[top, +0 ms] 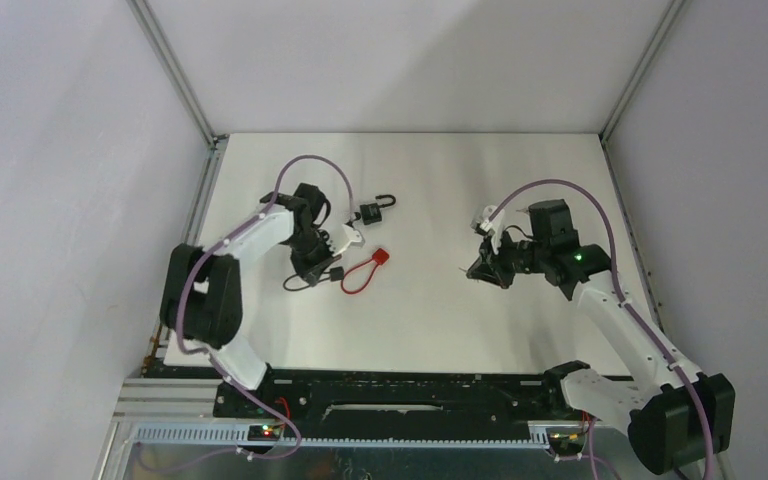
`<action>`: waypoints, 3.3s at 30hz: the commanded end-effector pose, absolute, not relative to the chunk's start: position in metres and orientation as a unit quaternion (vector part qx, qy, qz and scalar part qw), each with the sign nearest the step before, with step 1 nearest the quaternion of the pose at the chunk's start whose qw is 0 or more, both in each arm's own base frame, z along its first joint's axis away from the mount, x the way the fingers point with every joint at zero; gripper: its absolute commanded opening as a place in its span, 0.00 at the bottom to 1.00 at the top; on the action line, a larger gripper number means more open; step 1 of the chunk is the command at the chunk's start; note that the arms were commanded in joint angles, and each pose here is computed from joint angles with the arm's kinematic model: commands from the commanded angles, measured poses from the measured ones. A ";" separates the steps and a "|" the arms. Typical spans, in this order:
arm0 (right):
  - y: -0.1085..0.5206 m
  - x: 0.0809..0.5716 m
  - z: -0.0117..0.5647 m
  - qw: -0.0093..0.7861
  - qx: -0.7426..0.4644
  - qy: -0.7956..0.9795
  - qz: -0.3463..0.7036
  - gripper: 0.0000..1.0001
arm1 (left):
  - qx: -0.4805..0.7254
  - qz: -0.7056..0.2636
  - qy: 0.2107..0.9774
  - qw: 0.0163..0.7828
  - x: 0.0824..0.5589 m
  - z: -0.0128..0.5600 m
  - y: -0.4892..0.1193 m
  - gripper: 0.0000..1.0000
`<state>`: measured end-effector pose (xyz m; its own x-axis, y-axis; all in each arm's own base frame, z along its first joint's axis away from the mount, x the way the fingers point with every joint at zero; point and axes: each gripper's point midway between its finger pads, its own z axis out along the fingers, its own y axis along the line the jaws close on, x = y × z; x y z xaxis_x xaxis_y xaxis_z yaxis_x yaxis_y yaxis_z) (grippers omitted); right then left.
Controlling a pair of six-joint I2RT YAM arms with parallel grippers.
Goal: Unlock with the key
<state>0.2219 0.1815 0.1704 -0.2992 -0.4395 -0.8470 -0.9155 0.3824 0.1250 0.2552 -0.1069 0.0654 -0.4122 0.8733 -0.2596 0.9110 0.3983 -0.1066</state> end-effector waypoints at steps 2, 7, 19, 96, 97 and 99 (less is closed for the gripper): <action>0.195 0.217 0.197 0.399 -0.491 0.703 0.325 0.00 | 0.497 -0.097 0.862 0.031 0.276 0.060 -0.077 0.04; 0.201 0.215 0.195 0.395 -0.502 0.699 0.321 0.00 | 0.477 -0.096 0.873 -0.009 0.283 0.047 -0.068 0.07; 0.197 0.220 0.191 0.394 -0.496 0.711 0.305 0.00 | 0.438 -0.070 0.892 0.091 0.316 0.076 -0.065 1.00; 0.175 0.221 0.226 0.424 -0.455 0.690 0.370 0.00 | 0.432 -0.154 0.857 0.233 0.315 0.040 -0.263 0.08; 0.176 0.220 0.231 0.429 -0.460 0.684 0.369 0.00 | 0.453 -0.186 0.841 0.229 0.303 0.055 -0.269 0.04; 0.177 0.216 0.242 0.431 -0.475 0.671 0.373 0.00 | 0.497 -0.259 0.801 0.212 0.274 0.093 -0.282 0.00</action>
<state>0.2202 0.1729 0.2102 -0.2755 -0.3401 -0.8991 -0.9306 0.3290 0.1607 0.3202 -0.2562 0.0224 -0.5718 0.6622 -0.4842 0.7773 0.6261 -0.0617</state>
